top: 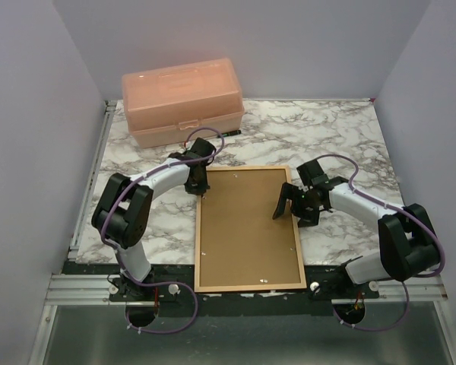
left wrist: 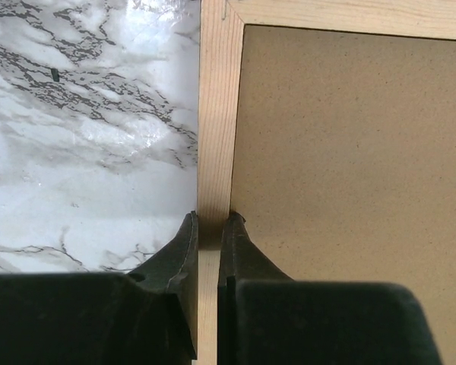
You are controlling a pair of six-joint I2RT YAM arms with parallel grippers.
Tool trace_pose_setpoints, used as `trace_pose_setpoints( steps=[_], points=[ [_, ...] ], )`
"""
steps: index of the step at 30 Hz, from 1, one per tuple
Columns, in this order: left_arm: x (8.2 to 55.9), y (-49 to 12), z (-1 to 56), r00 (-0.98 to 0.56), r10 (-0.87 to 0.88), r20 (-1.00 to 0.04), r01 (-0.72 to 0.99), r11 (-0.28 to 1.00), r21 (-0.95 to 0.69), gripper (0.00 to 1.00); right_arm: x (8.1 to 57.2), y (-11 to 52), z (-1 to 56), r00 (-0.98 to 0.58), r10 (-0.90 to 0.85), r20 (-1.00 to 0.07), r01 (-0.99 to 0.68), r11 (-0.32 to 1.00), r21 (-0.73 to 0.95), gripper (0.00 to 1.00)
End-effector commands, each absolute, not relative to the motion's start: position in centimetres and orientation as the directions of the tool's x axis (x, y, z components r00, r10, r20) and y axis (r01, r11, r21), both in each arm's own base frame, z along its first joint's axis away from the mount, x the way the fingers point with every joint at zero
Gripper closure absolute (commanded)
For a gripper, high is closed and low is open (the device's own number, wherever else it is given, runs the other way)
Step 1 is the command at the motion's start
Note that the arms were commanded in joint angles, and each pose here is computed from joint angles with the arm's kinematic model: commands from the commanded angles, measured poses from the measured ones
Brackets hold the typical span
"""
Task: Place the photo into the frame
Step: Install the photo frame at the center of the board.
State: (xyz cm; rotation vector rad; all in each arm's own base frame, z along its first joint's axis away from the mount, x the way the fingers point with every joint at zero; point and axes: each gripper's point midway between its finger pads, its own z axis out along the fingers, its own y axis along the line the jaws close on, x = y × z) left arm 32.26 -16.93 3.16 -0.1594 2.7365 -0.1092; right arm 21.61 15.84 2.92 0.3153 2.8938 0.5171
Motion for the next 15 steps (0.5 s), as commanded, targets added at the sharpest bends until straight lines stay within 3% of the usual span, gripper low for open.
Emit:
trace_pose_setpoints(
  steps=[1,3,6,15],
  points=[
    [31.6,-17.9,4.9,-0.906,-0.131,-0.402,-0.079,0.987,-0.142,0.77,22.8,16.1,3.2,-0.956,0.215,-0.199,0.132,0.923,0.362,0.00],
    [31.6,-17.8,5.7,-0.901,-0.135,-0.413,-0.080,0.986,-0.148,0.50,22.9,16.0,3.4,-0.955,0.216,-0.205,0.132,0.923,0.361,0.00],
    [31.4,-17.8,6.5,-0.898,-0.140,-0.418,-0.079,0.984,-0.159,0.33,22.8,16.0,3.6,-0.954,0.215,-0.206,0.131,0.924,0.358,0.00],
    [27.4,-17.4,5.7,-0.923,-0.151,-0.355,-0.074,0.972,-0.222,0.28,21.2,15.4,3.5,-0.957,0.233,-0.174,0.160,0.922,0.352,0.00]
  ],
)
